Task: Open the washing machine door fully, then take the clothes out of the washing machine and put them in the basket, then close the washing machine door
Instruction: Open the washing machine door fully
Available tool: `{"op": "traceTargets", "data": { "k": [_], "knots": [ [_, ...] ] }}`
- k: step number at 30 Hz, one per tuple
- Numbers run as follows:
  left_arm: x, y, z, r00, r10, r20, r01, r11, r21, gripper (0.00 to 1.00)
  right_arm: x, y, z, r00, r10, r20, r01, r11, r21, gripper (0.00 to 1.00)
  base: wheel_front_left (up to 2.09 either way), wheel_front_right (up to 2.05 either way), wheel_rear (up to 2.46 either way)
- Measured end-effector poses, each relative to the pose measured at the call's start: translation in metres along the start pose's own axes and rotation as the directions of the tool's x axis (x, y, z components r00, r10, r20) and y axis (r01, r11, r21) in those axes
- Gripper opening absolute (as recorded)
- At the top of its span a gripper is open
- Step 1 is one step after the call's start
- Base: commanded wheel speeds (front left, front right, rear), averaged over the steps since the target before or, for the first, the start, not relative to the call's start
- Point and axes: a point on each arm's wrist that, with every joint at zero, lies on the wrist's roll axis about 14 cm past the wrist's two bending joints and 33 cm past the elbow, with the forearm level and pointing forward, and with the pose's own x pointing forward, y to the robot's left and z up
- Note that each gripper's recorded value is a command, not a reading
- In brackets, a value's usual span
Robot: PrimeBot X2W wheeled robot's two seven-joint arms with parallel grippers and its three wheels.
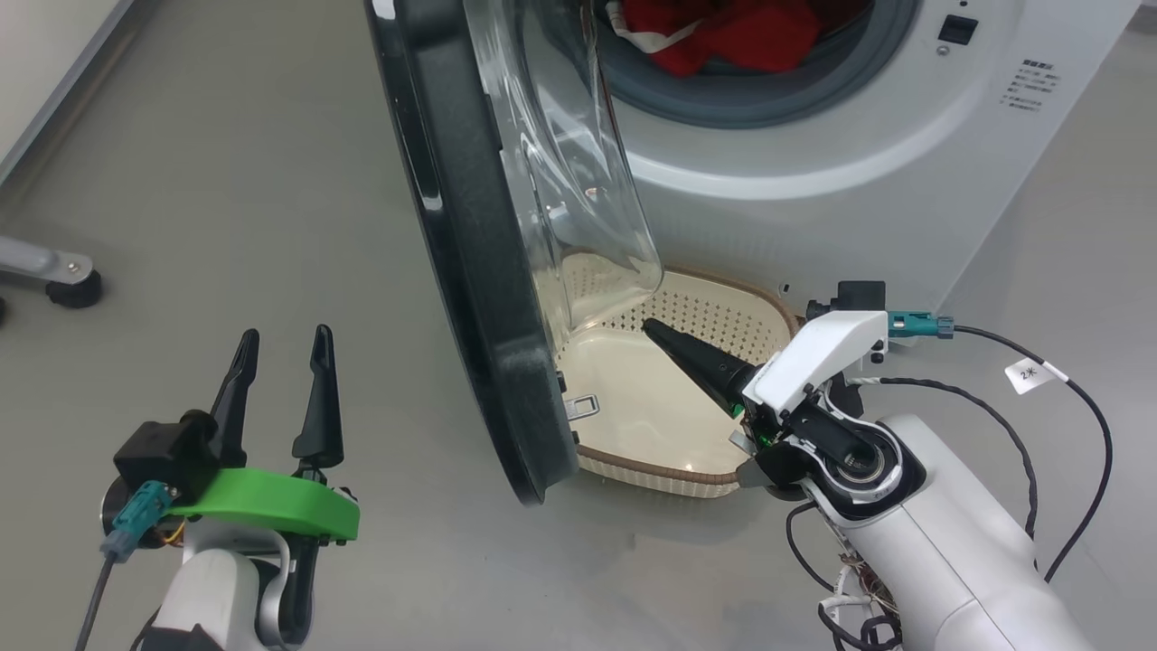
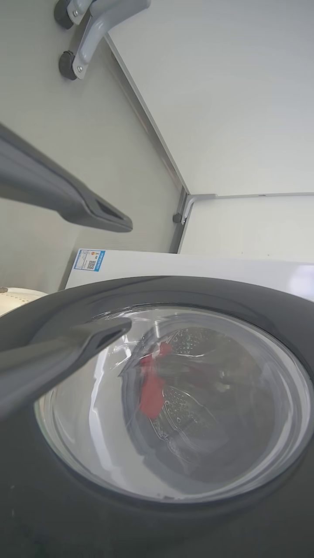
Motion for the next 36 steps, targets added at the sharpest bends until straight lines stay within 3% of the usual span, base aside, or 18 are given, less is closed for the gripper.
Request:
{"op": "traceTargets", "data": {
  "k": [9, 10, 12, 13, 21, 25, 28, 32, 36],
  "knots": [
    [0.002, -0.005, -0.003, 1.0, -0.016, -0.002, 0.016, 1.0, -0.012, 1.0, -0.026, 0.007, 0.03, 0.983, 0.014, 0.183, -0.017, 1.0, 0.012, 0.0, 0.0, 0.0, 0.0],
    [0.003, -0.007, -0.003, 1.0, -0.021, -0.001, 0.021, 1.0, -0.013, 1.0, -0.03, 0.008, 0.037, 0.975, 0.016, 0.222, -0.018, 1.0, 0.007, 0.16, 0.0, 0.0, 0.0],
    [0.005, -0.011, -0.004, 0.999, -0.034, -0.001, 0.034, 0.999, -0.017, 1.0, -0.04, 0.009, 0.055, 0.952, 0.013, 0.307, -0.007, 1.0, -0.019, 0.6, 0.0, 0.0, 0.0],
    [0.006, -0.013, -0.004, 0.999, -0.039, -0.002, 0.039, 0.999, -0.018, 1.0, -0.045, 0.008, 0.064, 0.938, 0.009, 0.347, 0.003, 0.999, -0.033, 0.98, 0.0, 0.0, 0.0],
    [0.009, -0.025, -0.005, 0.997, -0.075, 0.0, 0.075, 0.997, -0.023, 1.0, -0.088, 0.006, 0.109, 0.825, -0.008, 0.565, 0.148, 0.968, -0.201, 1.0, 0.0, 0.0, 0.0],
    [0.008, -0.027, -0.006, 0.997, -0.082, -0.001, 0.082, 0.996, -0.026, 1.0, -0.098, 0.007, 0.117, 0.788, 0.004, 0.616, 0.2, 0.944, -0.262, 1.0, 0.0, 0.0, 0.0],
    [0.006, -0.03, -0.008, 0.996, -0.091, -0.007, 0.091, 0.995, -0.028, 1.0, -0.114, 0.008, 0.128, 0.742, 0.02, 0.671, 0.28, 0.899, -0.336, 1.0, 0.0, 0.0, 0.0],
    [0.006, -0.032, -0.008, 0.995, -0.099, -0.006, 0.099, 0.995, -0.03, 1.0, -0.136, 0.009, 0.144, 0.674, 0.062, 0.736, 0.393, 0.814, -0.428, 1.0, 0.0, 0.0, 0.0],
    [0.005, -0.033, -0.006, 0.995, -0.102, -0.002, 0.102, 0.994, -0.032, 1.0, -0.139, 0.009, 0.143, 0.687, 0.071, 0.723, 0.457, 0.732, -0.506, 1.0, 0.0, 0.0, 0.0]
  ]
}}
